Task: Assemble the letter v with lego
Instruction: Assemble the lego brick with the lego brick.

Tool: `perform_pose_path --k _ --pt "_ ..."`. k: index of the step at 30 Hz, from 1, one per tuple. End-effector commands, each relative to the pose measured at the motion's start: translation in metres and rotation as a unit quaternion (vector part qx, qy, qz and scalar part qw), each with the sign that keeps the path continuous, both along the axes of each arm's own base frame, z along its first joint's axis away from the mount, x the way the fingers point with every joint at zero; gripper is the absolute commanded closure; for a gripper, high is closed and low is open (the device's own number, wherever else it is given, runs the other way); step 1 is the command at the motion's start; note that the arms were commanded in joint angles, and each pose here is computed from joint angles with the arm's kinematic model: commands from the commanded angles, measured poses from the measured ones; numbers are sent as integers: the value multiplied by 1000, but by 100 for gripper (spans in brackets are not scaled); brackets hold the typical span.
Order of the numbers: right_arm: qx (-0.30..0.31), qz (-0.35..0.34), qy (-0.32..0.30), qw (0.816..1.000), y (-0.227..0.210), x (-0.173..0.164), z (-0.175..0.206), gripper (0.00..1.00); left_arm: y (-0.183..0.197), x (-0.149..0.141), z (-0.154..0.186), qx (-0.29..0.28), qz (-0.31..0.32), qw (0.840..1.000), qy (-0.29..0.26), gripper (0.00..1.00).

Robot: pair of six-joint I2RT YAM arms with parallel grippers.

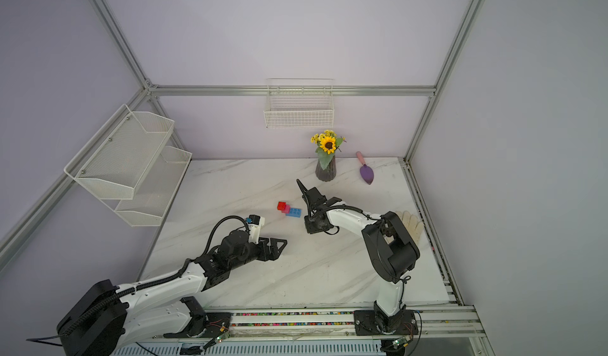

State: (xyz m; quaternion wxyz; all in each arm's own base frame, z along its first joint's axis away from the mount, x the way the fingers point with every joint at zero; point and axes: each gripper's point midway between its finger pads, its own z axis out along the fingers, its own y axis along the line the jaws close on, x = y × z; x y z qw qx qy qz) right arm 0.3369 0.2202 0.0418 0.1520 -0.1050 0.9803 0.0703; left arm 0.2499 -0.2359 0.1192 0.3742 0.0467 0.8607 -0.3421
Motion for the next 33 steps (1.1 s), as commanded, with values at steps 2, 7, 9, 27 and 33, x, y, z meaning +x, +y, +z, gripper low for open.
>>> perform_pose_path --k 2,7,9,27,33 --pt "-75 -23 134 988 -33 -58 -53 86 4 5 19 3 8 1000 -23 0" --pt "-104 -13 133 986 -37 -52 -45 86 7 5 21 8 11 1000 -22 0" --pt "-112 2 130 985 -39 -50 -43 86 8 5 20 12 12 1000 -21 0" --pt "-137 39 142 980 -67 -51 -57 86 9 9 12 23 14 1000 -11 0" --pt "-127 -38 167 977 -79 -56 -51 85 12 10 12 27 18 999 -12 0"
